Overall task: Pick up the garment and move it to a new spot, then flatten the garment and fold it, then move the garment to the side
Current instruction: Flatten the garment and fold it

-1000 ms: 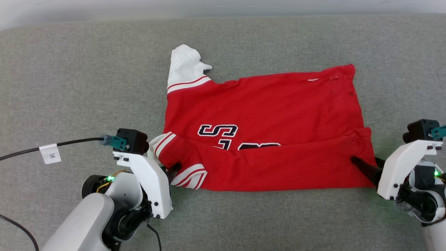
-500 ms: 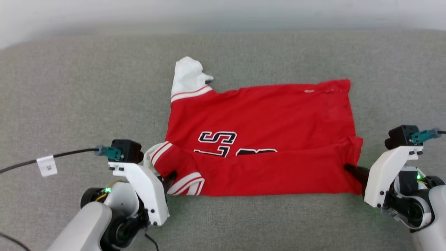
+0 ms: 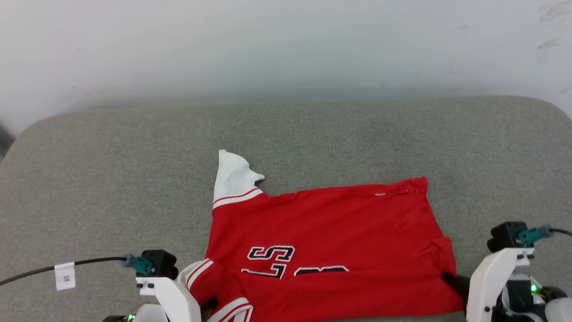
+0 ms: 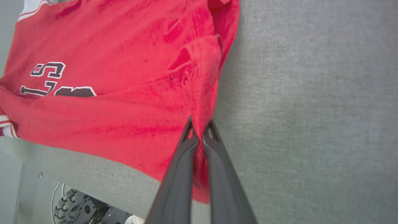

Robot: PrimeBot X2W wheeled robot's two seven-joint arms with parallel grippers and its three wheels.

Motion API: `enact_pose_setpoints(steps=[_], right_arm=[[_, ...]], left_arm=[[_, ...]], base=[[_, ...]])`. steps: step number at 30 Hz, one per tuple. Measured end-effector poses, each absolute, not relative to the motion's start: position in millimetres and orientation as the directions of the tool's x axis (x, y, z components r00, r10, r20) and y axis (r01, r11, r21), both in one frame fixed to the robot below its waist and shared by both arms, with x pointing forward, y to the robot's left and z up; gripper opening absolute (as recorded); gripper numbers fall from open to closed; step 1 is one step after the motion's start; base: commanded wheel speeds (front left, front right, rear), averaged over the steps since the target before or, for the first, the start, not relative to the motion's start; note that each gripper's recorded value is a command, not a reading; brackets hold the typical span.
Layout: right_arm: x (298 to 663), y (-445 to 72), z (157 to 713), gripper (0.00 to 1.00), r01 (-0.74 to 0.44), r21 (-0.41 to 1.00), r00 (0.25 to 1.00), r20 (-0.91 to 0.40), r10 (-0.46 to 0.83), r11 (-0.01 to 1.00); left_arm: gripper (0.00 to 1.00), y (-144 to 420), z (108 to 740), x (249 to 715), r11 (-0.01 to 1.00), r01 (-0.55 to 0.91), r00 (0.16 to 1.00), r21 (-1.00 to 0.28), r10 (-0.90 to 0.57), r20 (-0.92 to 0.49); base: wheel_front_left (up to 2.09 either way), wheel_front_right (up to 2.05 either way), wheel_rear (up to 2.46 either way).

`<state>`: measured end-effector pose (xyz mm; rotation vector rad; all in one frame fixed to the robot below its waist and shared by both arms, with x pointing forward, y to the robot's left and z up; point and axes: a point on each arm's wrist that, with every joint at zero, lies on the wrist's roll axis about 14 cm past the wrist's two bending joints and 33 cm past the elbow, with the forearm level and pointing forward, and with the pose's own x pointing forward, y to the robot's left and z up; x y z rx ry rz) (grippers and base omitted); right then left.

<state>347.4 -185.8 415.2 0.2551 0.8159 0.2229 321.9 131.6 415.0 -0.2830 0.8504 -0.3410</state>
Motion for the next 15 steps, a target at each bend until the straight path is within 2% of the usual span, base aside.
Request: enact_pose_setpoints(steps=[4,5,7,8,12,15], right_arm=[[324,-182,394,0.0,-0.047,0.339,0.633,-0.718,0.291,0.94],[326,-182,397,1.0,-0.037,0.335,0.709,-0.655,0.261,0.942],[337,-187,412,1.0,-0.049,0.313,0.783,-0.577,0.231,0.948],[349,-198,436,1.0,-0.053,0.274,0.873,-0.455,0.178,0.96],[360,-214,470,1.0,-0.041,0.22,0.949,-0.296,0.107,0.975],[367,-218,492,1.0,-0.039,0.187,0.977,-0.198,0.077,0.982]], left_arm=[[0.0,127,399,309,0.902,0.134,0.57,-0.41,-0.409,-0.713],[1.0,130,397,324,0.911,0.1,0.615,-0.4,-0.373,-0.694],[1.0,135,403,336,0.921,0.104,0.651,-0.375,-0.348,-0.675],[1.0,144,416,354,0.935,0.107,0.71,-0.338,-0.31,-0.633],[1.0,149,447,383,0.946,0.126,0.8,-0.298,-0.275,-0.534],[1.0,148,467,406,0.953,0.15,0.846,-0.264,-0.262,-0.465]], base=[[0.0,0.0,0.0],[0.0,0.0,0.0],[0.0,0.0,0.0],[0.0,0.0,0.0],[0.0,0.0,0.0],[0.0,0.0,0.0]])
